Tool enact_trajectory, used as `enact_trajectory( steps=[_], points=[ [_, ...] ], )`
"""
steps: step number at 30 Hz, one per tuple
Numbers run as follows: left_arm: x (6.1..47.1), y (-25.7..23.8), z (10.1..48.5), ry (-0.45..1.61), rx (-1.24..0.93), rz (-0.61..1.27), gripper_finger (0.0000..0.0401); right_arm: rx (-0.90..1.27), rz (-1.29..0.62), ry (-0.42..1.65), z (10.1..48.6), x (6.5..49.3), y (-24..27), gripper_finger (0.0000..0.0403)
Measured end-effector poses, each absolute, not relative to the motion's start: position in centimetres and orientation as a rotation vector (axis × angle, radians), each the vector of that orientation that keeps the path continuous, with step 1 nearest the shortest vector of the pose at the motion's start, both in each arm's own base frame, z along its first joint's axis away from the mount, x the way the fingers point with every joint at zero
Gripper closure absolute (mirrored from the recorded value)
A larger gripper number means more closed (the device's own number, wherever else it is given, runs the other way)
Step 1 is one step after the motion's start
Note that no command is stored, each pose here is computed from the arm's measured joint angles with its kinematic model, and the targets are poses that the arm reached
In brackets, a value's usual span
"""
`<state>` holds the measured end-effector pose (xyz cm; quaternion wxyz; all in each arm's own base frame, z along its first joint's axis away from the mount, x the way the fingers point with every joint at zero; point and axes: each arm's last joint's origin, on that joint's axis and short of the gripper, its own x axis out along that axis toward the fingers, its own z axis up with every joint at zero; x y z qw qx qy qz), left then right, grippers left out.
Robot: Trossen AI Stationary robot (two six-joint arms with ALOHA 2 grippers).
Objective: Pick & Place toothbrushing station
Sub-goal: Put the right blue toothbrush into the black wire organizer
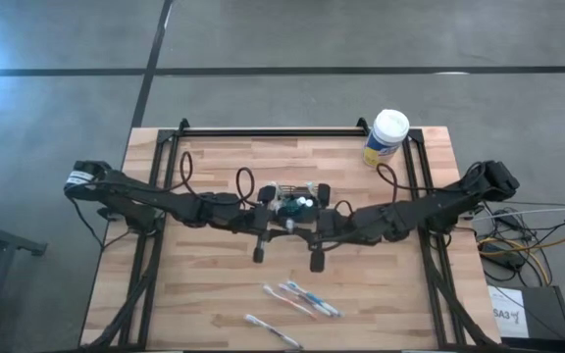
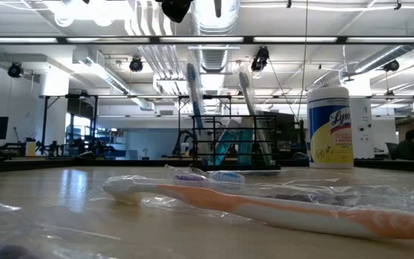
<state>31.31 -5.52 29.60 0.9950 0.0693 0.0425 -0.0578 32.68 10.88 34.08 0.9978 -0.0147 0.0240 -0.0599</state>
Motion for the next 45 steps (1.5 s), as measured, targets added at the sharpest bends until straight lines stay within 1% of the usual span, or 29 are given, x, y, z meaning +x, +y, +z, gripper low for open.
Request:
enact_trajectory(
  steps=[2,6,7,9,12,15,17,19,22,23,25,27,29,34,35,40,45],
  points=[
    [31.3,-5.5,29.6,0.085,0.140,-0.119,0.0376,-0.062,-0.117,0.050,34.1,32.7,10.9,0.0380],
    [31.3,-5.5,29.6,0.086,0.134,-0.119,0.0374,-0.084,-0.112,0.054,34.1,32.6,10.9,0.0388],
    [31.2,-5.5,29.7,0.089,0.130,-0.119,0.0364,-0.089,-0.111,0.056,34.2,32.6,10.9,0.0389],
    [30.8,-5.5,29.9,0.108,0.125,-0.123,0.0328,-0.100,-0.102,0.074,34.2,32.3,10.8,0.0389],
    [29.6,-5.5,30.6,0.141,0.120,-0.134,0.0254,-0.110,-0.089,0.091,34.7,31.3,10.8,0.0390],
    [28.0,-5.3,31.5,0.173,0.092,-0.139,0.0184,-0.110,-0.079,0.065,35.4,30.0,10.7,0.0391],
    [26.8,-5.1,32.3,0.183,0.085,-0.146,0.0147,-0.109,-0.076,0.050,35.7,29.2,10.5,0.0391],
    [25.3,-5.2,33.1,0.184,0.078,-0.167,0.0122,-0.111,-0.072,0.049,35.5,28.2,10.3,0.0391],
    [22.8,-5.3,33.7,0.158,0.073,-0.199,0.0113,-0.107,-0.071,0.052,34.7,26.6,9.8,0.0391],
    [21.9,-5.3,33.7,0.134,0.071,-0.198,0.0116,-0.105,-0.075,0.058,34.2,26.1,9.5,0.0391],
    [20.2,-5.2,33.3,0.082,0.058,-0.174,0.0136,-0.085,-0.096,0.042,33.2,25.2,9.1,0.0391],
    [18.5,-4.8,32.4,0.041,0.026,-0.139,0.0172,-0.085,-0.107,0.035,32.2,24.3,8.7,0.0391],
    [17.0,-4.3,31.2,0.016,-0.011,-0.123,0.0220,-0.093,-0.110,0.019,31.5,23.6,8.3,0.0391],
    [14.3,-3.4,27.1,-0.001,-0.058,-0.097,0.0369,-0.166,-0.127,0.039,29.7,22.3,7.3,0.0391],
    [13.9,-3.3,26.1,0.002,-0.055,-0.095,0.0384,-0.167,-0.136,0.031,29.5,22.2,7.1,0.0391],
    [12.9,-3.1,22.2,-0.035,-0.056,-0.095,0.0392,-0.178,-0.190,-0.004,28.0,22.0,5.8,0.0390],
    [12.3,-2.9,19.9,-0.053,-0.037,-0.095,0.0396,-0.163,-0.252,-0.034,26.0,21.8,4.0,0.0390]
  ],
)
